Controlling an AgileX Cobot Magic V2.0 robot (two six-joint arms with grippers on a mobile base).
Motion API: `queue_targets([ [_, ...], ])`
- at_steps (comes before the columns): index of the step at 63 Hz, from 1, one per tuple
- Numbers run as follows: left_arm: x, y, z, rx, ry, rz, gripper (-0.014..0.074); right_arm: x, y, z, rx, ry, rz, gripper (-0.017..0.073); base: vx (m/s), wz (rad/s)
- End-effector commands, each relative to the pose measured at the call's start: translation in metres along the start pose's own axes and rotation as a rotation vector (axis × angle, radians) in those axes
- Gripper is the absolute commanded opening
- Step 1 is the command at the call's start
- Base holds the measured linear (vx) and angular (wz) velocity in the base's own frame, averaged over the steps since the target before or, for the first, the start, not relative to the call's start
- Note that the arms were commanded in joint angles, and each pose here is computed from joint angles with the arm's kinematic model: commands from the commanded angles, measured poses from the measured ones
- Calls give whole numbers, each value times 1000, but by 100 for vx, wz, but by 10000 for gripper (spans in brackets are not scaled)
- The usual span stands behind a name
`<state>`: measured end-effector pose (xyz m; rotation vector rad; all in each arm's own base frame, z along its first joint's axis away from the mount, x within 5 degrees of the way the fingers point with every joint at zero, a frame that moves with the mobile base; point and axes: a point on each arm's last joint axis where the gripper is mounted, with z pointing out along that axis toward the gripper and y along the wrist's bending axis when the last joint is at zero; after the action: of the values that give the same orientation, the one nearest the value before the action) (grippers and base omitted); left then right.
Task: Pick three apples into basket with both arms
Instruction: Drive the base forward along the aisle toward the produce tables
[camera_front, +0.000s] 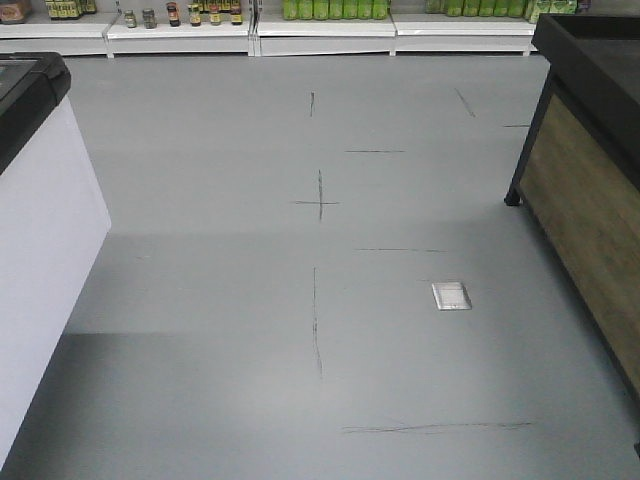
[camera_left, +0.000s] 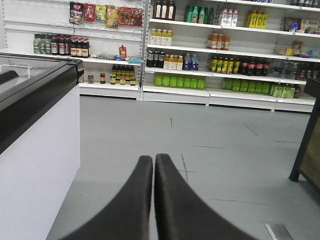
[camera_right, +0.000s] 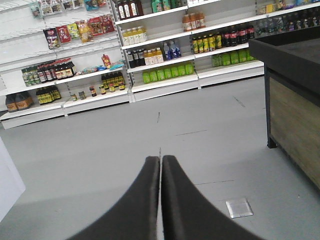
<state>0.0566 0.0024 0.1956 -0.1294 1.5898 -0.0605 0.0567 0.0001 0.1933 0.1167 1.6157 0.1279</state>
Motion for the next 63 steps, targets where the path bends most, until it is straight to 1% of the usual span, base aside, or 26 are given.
queue_targets([
  [1, -16, -2, -3, 20, -111, -12, -6, -3, 1, 0, -13, -66, -12, -4, 4, 2],
  [63, -16, -2, -3, 20, -111, -12, -6, -3, 1, 0, -13, -66, -12, -4, 9, 5],
])
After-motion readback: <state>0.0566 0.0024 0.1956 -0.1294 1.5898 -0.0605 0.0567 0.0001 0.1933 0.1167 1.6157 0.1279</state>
